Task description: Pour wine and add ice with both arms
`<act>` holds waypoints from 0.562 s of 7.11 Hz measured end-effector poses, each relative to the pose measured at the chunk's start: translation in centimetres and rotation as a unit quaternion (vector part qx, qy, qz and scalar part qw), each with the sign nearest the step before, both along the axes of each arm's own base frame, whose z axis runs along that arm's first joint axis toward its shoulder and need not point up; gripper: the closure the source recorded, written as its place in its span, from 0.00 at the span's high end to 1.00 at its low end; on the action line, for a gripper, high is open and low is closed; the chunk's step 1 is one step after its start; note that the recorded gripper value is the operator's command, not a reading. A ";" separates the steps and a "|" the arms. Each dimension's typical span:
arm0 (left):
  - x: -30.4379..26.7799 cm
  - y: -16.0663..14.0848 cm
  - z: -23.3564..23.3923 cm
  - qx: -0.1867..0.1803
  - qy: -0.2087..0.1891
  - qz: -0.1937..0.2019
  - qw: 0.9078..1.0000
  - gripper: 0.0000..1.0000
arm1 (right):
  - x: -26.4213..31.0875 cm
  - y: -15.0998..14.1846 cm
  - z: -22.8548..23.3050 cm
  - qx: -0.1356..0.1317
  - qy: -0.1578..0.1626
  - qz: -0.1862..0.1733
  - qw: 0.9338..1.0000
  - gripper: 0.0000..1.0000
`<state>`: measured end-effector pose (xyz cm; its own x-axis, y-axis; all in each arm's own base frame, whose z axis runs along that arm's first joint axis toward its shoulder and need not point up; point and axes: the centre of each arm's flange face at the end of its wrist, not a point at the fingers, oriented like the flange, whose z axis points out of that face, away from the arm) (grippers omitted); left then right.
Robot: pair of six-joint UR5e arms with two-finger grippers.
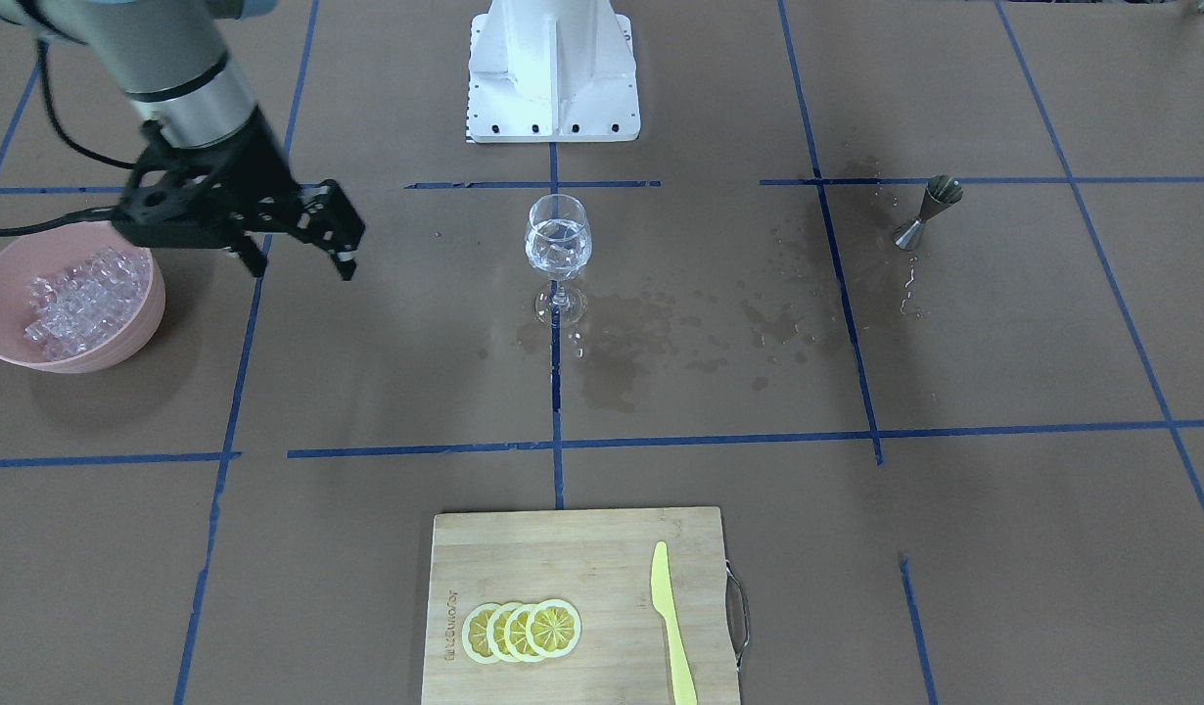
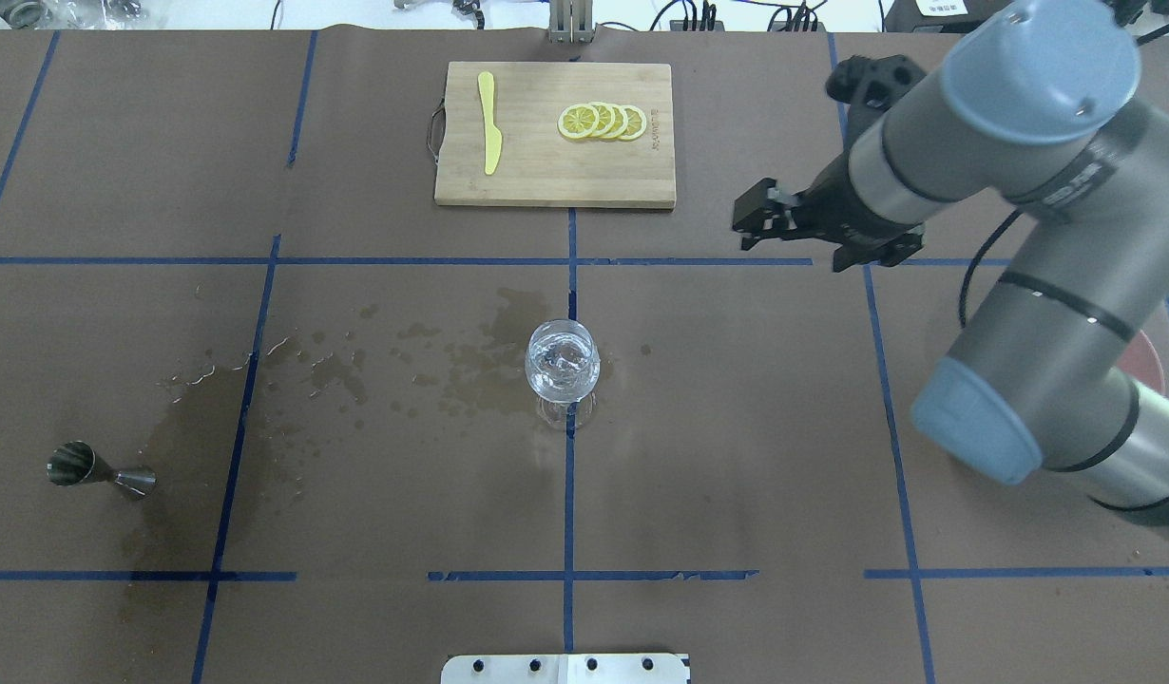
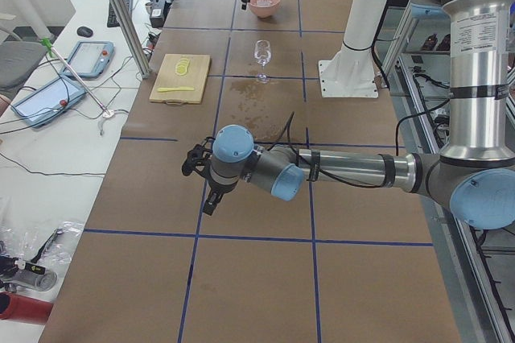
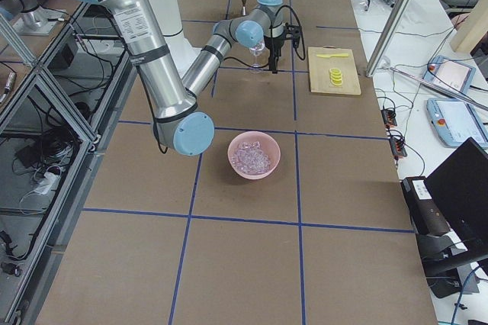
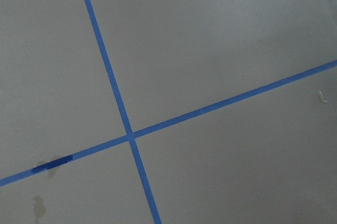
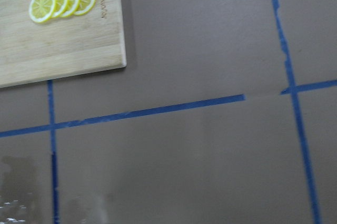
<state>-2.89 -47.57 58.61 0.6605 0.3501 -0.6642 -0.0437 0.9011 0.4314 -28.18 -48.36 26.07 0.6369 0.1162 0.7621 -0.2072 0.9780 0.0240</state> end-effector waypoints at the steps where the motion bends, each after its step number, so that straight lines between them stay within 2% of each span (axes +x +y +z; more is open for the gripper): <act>1: 0.0 -0.2 -0.3 0.003 0.000 0.000 1.000 1.00 | 5.2 -1.4 5.3 0.017 0.031 -0.030 0.999 1.00; 2: 0.0 -0.4 -0.4 0.005 -0.003 -0.001 1.000 1.00 | 11.3 -2.5 11.1 0.033 0.055 -0.065 0.996 1.00; 4: -0.3 -0.6 -0.2 0.004 -0.012 -0.005 1.000 1.00 | 21.5 -3.6 21.2 0.054 0.080 -0.122 0.988 1.00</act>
